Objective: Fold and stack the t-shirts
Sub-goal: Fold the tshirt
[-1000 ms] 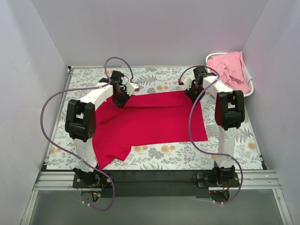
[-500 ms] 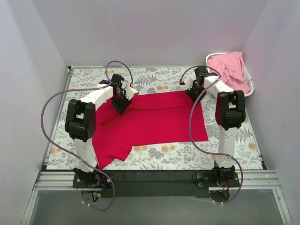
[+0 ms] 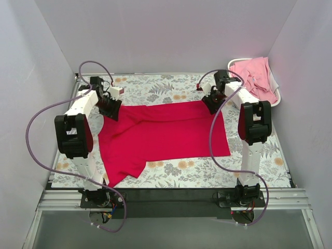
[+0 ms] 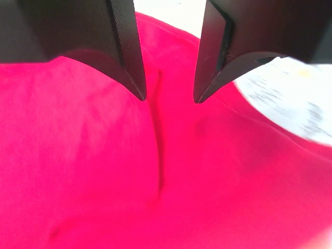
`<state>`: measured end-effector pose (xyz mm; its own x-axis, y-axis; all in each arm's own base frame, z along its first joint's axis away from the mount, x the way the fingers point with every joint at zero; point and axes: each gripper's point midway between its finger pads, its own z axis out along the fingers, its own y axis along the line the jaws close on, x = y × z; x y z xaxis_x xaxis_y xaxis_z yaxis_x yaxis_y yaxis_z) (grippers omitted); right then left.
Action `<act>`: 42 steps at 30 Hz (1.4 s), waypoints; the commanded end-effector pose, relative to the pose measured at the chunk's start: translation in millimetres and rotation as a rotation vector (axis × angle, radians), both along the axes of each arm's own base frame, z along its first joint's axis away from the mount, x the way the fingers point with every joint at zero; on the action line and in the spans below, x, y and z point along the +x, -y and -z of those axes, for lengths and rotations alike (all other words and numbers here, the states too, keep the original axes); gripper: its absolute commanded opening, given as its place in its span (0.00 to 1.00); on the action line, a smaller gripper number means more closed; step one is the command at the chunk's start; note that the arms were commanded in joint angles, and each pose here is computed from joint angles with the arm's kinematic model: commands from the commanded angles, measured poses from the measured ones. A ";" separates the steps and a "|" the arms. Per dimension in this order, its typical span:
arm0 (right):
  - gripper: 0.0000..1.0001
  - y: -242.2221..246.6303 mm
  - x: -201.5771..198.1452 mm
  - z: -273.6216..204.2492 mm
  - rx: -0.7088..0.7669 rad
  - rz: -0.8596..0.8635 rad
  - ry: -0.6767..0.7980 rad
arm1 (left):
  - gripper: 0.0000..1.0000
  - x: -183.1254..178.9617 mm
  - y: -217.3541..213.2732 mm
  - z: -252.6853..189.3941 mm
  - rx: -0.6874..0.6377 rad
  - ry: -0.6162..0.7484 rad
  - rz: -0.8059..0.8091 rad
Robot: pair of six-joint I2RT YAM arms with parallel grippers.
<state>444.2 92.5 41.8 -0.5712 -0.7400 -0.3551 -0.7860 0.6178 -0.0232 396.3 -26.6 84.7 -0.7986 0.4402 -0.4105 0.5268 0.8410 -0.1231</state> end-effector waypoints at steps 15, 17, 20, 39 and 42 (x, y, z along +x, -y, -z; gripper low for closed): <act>0.63 -329.3 -35.3 -140.8 0.729 -0.296 0.053 | 0.47 -80.1 8.0 -10.6 -0.154 0.005 -0.114; 0.71 -349.3 -29.3 -144.6 0.800 -0.307 0.108 | 0.47 -80.4 9.4 -10.0 -0.168 0.022 -0.119; 0.72 -374.9 -26.6 -135.4 0.879 -0.294 0.096 | 0.47 -79.4 9.4 -11.9 -0.198 0.041 -0.140; 0.58 -444.1 -26.3 -81.4 0.988 -0.256 0.107 | 0.45 -78.7 1.6 4.0 -0.246 -0.006 -0.216; 0.57 -448.6 -29.3 -73.4 0.984 -0.254 0.099 | 0.45 -79.6 0.3 6.1 -0.243 -0.012 -0.219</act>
